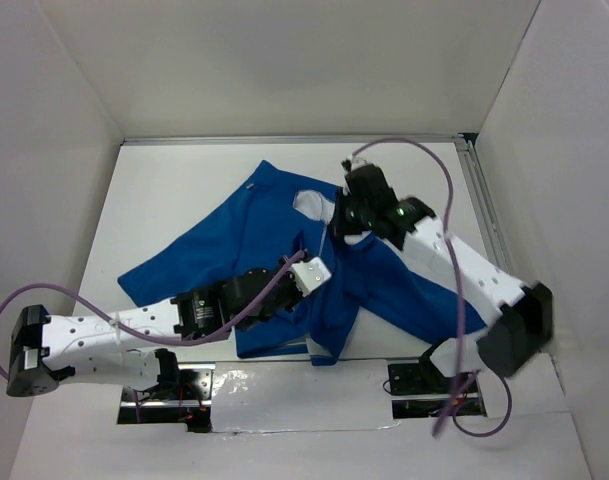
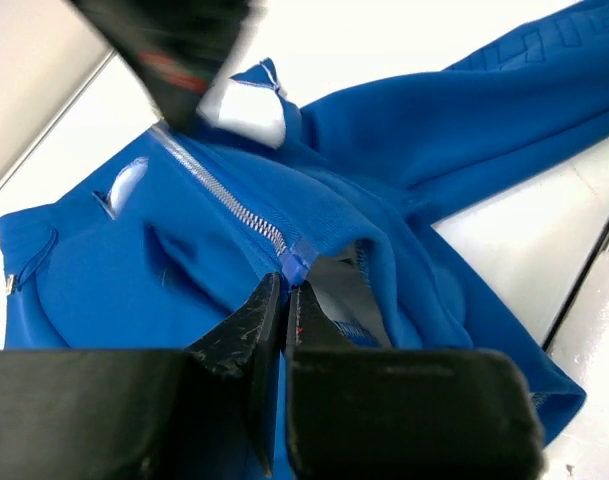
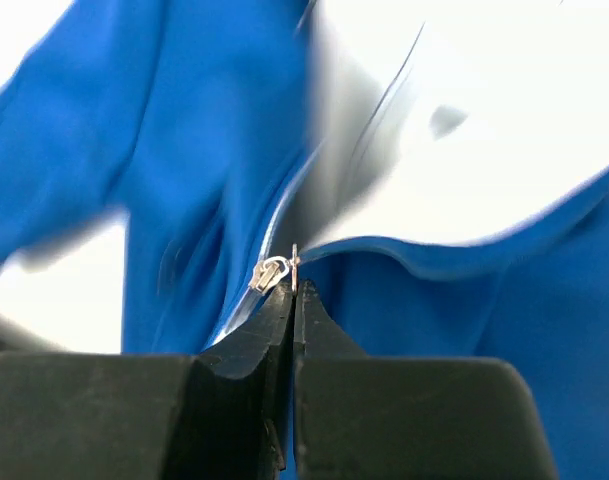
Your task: Zip up the jacket
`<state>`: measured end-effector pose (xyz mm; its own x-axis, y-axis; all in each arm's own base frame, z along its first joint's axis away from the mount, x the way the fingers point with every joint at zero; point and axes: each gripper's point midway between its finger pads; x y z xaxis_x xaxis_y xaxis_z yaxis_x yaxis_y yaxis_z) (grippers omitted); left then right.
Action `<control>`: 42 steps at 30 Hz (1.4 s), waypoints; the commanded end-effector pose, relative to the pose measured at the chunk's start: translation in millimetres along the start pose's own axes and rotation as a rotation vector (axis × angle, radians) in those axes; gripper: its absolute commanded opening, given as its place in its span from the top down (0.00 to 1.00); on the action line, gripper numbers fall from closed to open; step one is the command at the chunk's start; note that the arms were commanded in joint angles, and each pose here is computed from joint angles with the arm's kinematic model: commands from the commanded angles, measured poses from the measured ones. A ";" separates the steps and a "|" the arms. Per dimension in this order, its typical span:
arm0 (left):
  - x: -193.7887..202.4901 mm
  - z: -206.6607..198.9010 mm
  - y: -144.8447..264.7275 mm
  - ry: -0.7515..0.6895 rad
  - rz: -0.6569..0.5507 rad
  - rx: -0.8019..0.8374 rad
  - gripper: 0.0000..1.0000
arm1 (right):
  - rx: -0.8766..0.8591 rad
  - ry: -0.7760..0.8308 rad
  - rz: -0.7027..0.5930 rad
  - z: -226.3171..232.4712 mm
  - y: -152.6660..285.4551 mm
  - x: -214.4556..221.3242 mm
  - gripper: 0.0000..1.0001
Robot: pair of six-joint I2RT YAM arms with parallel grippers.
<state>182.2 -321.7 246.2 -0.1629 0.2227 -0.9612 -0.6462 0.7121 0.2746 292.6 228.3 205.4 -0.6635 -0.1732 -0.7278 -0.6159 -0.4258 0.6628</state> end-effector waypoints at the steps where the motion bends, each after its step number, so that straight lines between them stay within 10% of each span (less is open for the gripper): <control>1: -23.8 -17.7 18.7 0.074 -0.080 0.113 1.00 | 0.343 -0.079 -0.199 -94.7 -35.0 -99.0 1.00; 11: 68.1 -50.1 24.5 0.292 0.164 0.226 1.00 | 0.666 -0.177 -0.543 -288.8 -80.1 -291.6 1.00; 19: 156.5 -59.4 22.0 0.418 0.442 0.130 1.00 | 0.680 -0.056 -0.642 -314.7 -97.6 -310.2 1.00; 28: 169.7 -43.2 16.2 0.449 0.447 0.000 1.00 | 0.595 0.024 -0.591 -291.5 -121.3 -299.0 0.89; 31: 173.5 -26.7 24.6 0.505 0.480 -0.137 0.40 | 0.585 0.055 -0.584 -283.0 -115.1 -299.6 0.01; 32: 172.0 -18.9 31.5 0.507 0.503 -0.194 0.01 | 0.551 0.078 -0.596 -269.0 -104.4 -306.6 0.00; 42: 116.8 4.1 81.2 0.779 0.412 -0.304 0.01 | 0.497 -0.219 -0.630 -266.1 36.9 -281.4 0.00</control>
<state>115.1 -248.8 124.4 -0.8039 -0.0302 -0.5940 -0.5428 0.4456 0.7119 609.0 55.3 301.7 -0.3145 -0.0023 -0.9493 -0.9479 0.0554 0.3139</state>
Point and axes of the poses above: each gripper's point midway between its finger pads, its own y axis back along the fingers, its own z axis along the line the jaws close on, x = y × z, and after that the axes turned 14 degrees about y, right-handed
